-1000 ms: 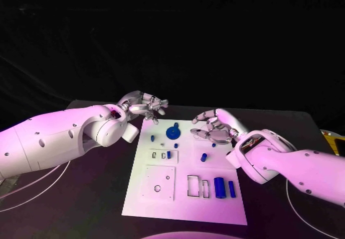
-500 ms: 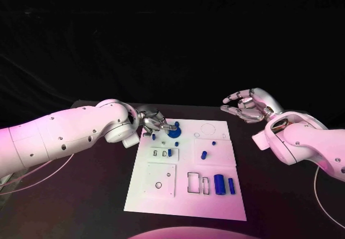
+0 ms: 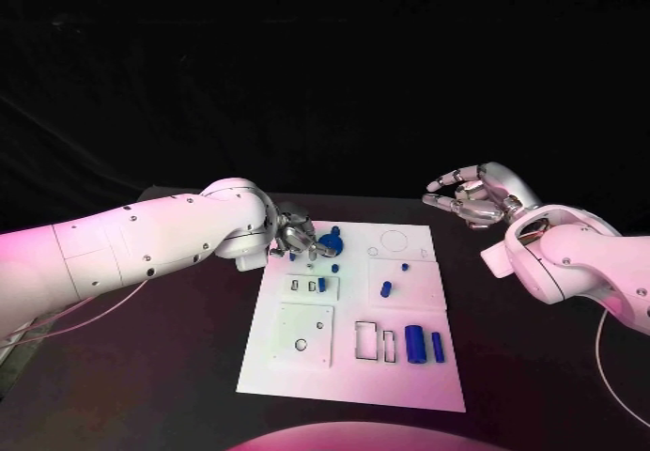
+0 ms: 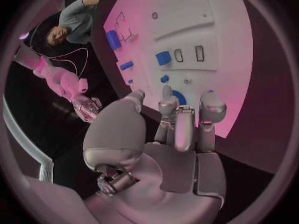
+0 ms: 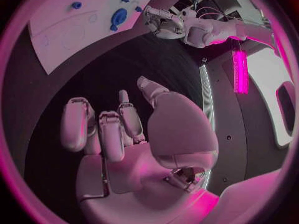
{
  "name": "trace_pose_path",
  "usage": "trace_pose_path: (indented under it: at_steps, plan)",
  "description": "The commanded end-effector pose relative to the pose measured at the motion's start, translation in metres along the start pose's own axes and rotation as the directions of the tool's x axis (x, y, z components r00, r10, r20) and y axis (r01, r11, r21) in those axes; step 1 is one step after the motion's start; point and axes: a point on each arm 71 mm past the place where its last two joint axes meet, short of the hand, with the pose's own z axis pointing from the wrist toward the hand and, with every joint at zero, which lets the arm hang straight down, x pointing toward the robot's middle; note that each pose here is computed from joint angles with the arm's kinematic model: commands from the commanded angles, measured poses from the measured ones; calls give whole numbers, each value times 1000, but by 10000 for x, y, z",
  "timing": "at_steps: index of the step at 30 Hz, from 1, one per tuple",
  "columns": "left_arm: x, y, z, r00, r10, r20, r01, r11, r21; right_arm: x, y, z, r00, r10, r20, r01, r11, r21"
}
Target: Assemble the parts on the task board
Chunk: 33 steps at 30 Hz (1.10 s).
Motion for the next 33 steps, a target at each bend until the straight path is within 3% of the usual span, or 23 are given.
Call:
trace_pose_path:
  at_steps: [1, 33]
  plan:
    - [43, -8, 18, 995, 78, -59, -80, 996, -33, 14, -22, 5, 1000, 3, -23, -3, 1000, 21]
    - [217, -101, 177, 972, 150, -180, -160, 986, -44, 16, -70, 15, 1000, -2, -28, 3, 999, 40]
